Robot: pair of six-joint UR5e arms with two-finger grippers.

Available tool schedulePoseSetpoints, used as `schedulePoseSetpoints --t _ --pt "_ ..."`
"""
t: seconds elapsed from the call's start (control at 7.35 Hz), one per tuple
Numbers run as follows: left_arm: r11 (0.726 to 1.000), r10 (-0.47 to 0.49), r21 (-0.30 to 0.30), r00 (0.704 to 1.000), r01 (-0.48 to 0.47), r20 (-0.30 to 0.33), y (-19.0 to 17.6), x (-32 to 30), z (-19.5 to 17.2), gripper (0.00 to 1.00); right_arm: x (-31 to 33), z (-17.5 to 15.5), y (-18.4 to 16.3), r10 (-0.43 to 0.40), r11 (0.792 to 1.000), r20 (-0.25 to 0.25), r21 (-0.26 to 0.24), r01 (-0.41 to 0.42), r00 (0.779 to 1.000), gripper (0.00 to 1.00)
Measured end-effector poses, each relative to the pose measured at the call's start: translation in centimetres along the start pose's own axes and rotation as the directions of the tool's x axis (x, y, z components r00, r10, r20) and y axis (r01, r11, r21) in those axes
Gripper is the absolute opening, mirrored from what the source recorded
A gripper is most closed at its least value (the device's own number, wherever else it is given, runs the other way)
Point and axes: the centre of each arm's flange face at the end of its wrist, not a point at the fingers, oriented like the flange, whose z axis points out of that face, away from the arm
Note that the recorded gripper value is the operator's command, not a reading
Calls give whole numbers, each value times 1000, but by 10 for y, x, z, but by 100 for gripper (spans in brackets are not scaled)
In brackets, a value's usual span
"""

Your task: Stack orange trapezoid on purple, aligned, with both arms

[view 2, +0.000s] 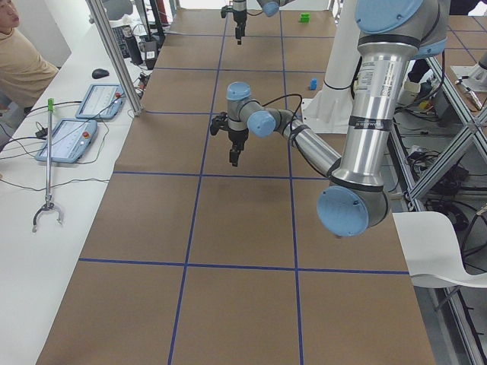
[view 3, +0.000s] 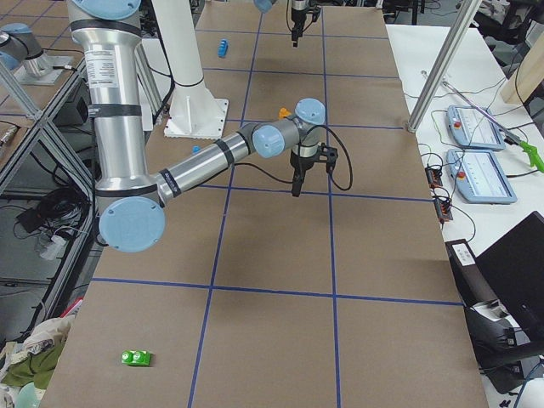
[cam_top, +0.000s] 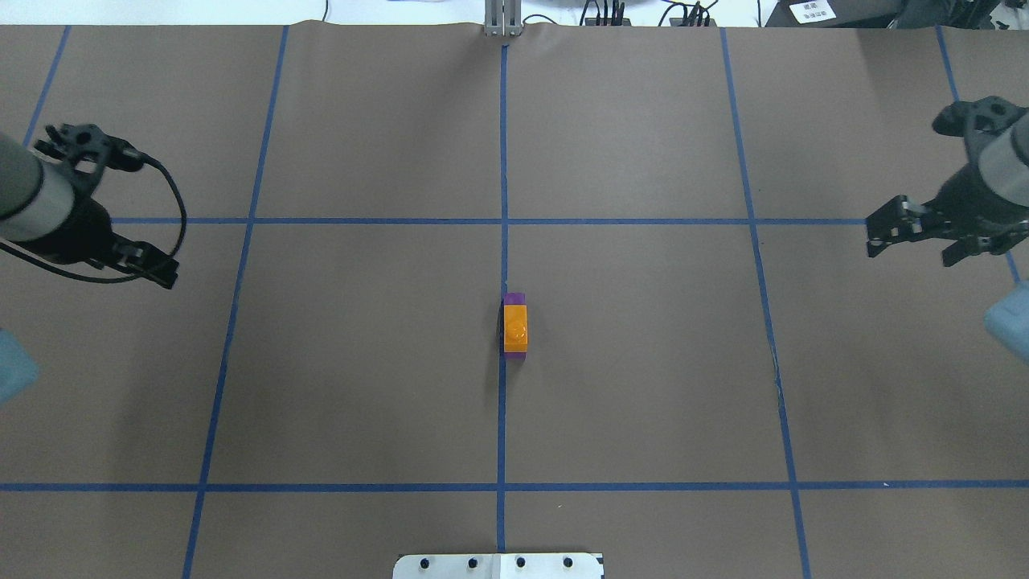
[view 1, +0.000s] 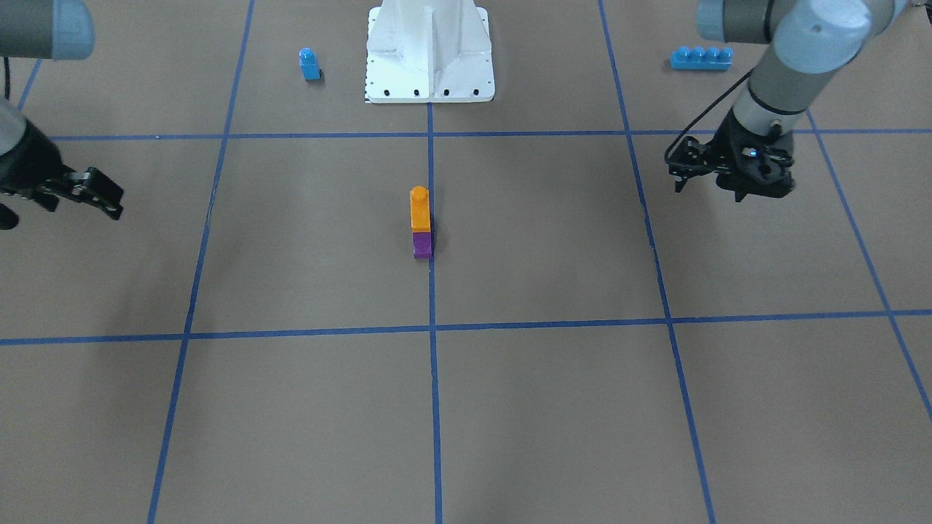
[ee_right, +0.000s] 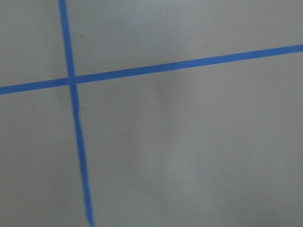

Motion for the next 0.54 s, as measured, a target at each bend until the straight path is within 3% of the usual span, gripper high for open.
schedulePoseSetpoints --t 0.27,0.54 --pt "999 30 -18 999 -31 -29 23 -108 -22 100 113 -22 -21 -96 995 26 14 95 995 100" --pt "998 49 -40 999 -50 -22 62 -171 -24 100 173 -27 -24 -139 990 56 19 138 989 100"
